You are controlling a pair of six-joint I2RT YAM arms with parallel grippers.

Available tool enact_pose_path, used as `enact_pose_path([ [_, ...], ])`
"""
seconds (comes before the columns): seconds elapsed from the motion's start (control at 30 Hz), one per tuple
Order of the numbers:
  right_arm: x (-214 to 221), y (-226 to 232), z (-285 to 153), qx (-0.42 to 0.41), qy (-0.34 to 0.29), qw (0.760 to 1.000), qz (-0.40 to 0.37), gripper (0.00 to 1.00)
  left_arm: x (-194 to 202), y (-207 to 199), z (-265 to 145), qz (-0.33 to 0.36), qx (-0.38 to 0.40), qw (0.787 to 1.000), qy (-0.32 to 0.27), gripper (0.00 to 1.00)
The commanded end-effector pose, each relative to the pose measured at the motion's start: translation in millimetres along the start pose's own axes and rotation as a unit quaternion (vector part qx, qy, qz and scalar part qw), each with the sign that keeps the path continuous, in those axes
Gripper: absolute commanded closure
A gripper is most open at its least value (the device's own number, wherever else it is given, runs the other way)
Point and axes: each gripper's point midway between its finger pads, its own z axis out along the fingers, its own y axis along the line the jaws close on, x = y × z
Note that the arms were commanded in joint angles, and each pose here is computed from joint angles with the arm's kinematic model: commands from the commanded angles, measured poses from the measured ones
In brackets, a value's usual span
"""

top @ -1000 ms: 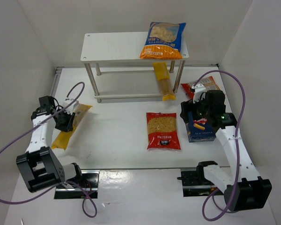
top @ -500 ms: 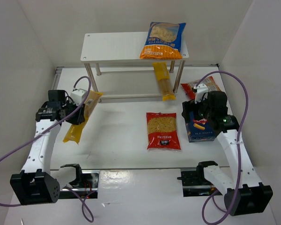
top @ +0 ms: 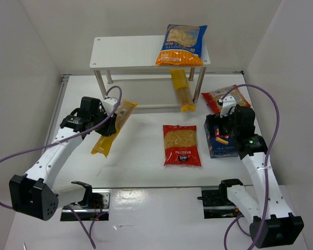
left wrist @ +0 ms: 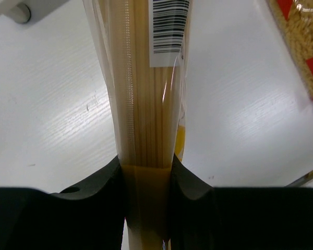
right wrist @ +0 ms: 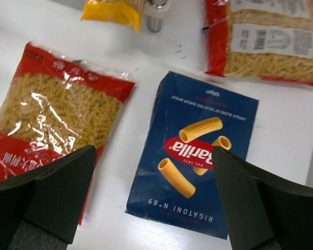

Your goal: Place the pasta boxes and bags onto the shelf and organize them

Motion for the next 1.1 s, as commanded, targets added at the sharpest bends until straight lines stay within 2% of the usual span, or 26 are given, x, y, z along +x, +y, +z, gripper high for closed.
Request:
enact_pose_path([
  [0.0, -21, -22, -6, 0.057, -0.048, 0.997, 0.013, 0.01, -86, 2, -13, -0.005, -0.031, 0.989, -0.148, 1.0],
  [0.17, -23, -41, -11, 0.094, -0.057, 0.993, 0.039, 0.01, -112, -3, 11, -0.041, -0.047, 0.983, -0.175, 1.0],
  [0.33, -22, -47, -15, 0.093, -0.063, 0.992, 0.049, 0.01, -132, 7, 31, -0.066, -0.104, 0.972, -0.201, 1.0],
  [0.57, -17, -52, -23, 0.089, -0.067, 0.992, 0.052, 0.01, -163, 18, 35, -0.095, -0.161, 0.949, -0.254, 1.0],
  [0.77, -15, -59, -25, 0.098, -0.066, 0.991, 0.055, 0.01, -169, 31, 62, -0.054, -0.21, 0.948, -0.233, 1.0],
  [1.07, -14, -62, -26, 0.102, -0.066, 0.991, 0.059, 0.01, -175, 61, 83, 0.016, -0.302, 0.932, -0.2, 1.0],
])
